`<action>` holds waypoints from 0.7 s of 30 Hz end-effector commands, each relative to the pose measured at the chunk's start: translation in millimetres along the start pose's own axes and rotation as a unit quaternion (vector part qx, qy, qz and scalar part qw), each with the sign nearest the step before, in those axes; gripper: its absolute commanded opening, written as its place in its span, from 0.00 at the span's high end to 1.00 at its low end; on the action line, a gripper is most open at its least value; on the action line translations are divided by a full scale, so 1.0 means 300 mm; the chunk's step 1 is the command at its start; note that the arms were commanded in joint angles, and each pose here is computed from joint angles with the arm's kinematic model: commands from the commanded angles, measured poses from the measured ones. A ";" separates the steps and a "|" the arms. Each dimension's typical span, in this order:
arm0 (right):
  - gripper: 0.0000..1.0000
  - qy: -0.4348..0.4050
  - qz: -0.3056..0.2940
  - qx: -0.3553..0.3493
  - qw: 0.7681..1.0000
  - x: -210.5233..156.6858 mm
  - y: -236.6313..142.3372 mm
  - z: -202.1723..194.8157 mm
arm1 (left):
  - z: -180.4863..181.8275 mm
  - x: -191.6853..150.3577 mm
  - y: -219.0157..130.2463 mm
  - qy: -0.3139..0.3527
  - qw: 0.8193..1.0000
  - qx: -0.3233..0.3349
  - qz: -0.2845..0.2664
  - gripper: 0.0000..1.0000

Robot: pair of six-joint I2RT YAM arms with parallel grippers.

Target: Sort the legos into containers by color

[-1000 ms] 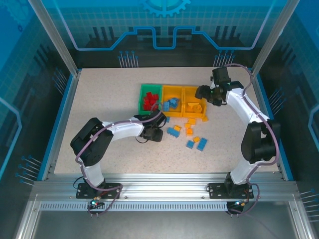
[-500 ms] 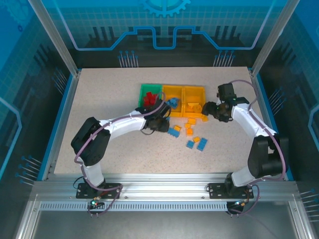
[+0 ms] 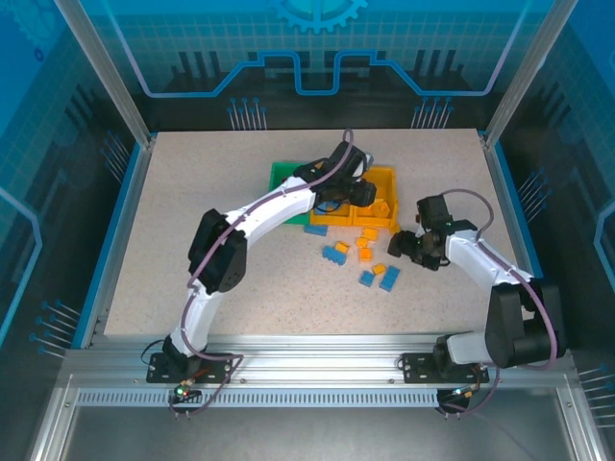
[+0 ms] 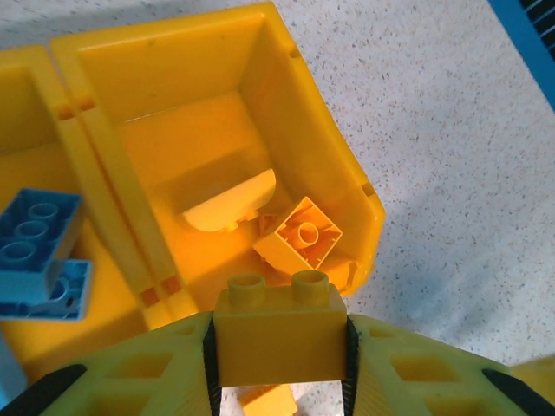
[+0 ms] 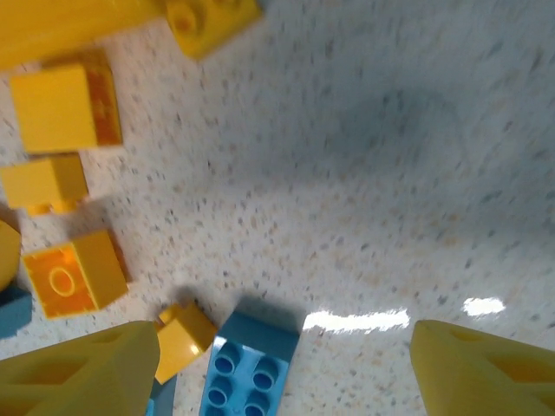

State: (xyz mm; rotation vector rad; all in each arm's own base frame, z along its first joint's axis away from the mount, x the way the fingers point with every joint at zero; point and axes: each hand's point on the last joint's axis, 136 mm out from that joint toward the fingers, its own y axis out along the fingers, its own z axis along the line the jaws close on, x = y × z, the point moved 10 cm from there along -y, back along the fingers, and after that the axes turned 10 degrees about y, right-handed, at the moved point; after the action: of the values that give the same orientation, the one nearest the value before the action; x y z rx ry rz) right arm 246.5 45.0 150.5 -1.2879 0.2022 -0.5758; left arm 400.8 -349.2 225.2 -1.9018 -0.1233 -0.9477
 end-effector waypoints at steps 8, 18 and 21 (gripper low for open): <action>0.25 0.048 0.053 -0.009 0.997 -0.119 0.049 -0.008 | -0.002 0.019 0.103 0.011 0.999 -0.037 0.017 0.57; 0.33 0.046 0.068 -0.017 0.996 -0.126 0.092 0.020 | 0.004 0.010 0.104 0.001 0.999 -0.031 0.027 0.32; 0.37 0.044 0.065 -0.030 0.996 -0.125 0.102 0.011 | -0.001 0.017 0.058 -0.001 0.999 -0.028 0.018 0.27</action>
State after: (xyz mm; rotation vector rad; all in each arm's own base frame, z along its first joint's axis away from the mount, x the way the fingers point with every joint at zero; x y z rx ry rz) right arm 224.3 70.5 118.3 -1.2764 0.3697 -0.5149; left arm 416.4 -367.3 198.6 -1.9382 -0.0451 -0.9369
